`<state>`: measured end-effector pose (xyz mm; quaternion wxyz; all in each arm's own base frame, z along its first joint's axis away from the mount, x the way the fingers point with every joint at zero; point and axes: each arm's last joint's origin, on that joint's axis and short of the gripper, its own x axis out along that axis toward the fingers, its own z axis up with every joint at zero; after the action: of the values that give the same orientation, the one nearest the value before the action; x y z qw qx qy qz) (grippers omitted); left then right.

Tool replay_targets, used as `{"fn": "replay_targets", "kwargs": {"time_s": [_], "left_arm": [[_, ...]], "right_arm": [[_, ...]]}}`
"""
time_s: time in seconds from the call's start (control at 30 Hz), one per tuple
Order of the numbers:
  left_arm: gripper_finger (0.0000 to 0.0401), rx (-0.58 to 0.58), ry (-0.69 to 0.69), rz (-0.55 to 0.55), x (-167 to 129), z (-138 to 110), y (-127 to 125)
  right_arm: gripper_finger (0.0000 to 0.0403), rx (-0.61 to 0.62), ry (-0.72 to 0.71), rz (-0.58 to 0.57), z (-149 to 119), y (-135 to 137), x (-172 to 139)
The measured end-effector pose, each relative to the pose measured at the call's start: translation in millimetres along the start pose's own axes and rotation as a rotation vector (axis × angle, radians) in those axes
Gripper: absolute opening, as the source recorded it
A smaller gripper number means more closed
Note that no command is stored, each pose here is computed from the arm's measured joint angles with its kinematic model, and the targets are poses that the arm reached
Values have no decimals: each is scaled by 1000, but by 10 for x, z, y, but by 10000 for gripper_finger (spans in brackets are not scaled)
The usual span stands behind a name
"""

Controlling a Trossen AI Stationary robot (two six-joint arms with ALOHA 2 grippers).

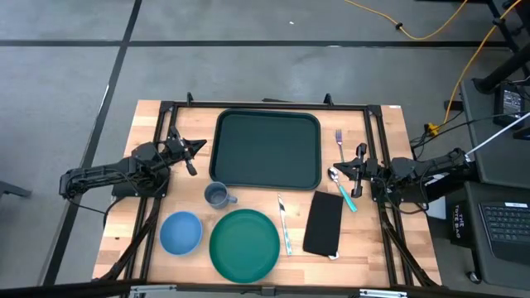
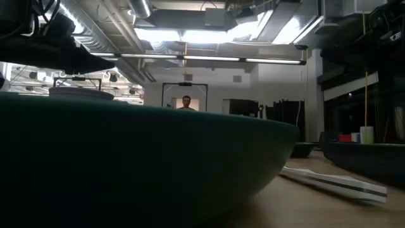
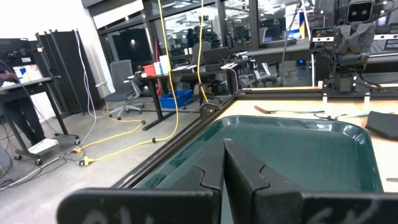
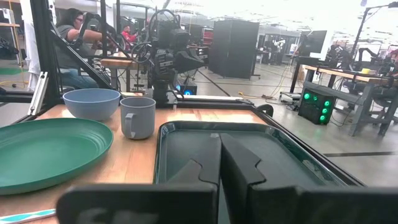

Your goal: Set up tray

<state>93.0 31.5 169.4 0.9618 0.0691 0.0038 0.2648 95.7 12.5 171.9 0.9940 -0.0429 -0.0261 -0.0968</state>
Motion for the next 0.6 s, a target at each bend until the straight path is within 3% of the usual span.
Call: {"fn": "replay_targets", "kwargs": {"time_s": [0.6], "left_arm": [[3,0,0,0,0,-1,0]], "right_arm": [[10,0,0,0,0,0,0]]}}
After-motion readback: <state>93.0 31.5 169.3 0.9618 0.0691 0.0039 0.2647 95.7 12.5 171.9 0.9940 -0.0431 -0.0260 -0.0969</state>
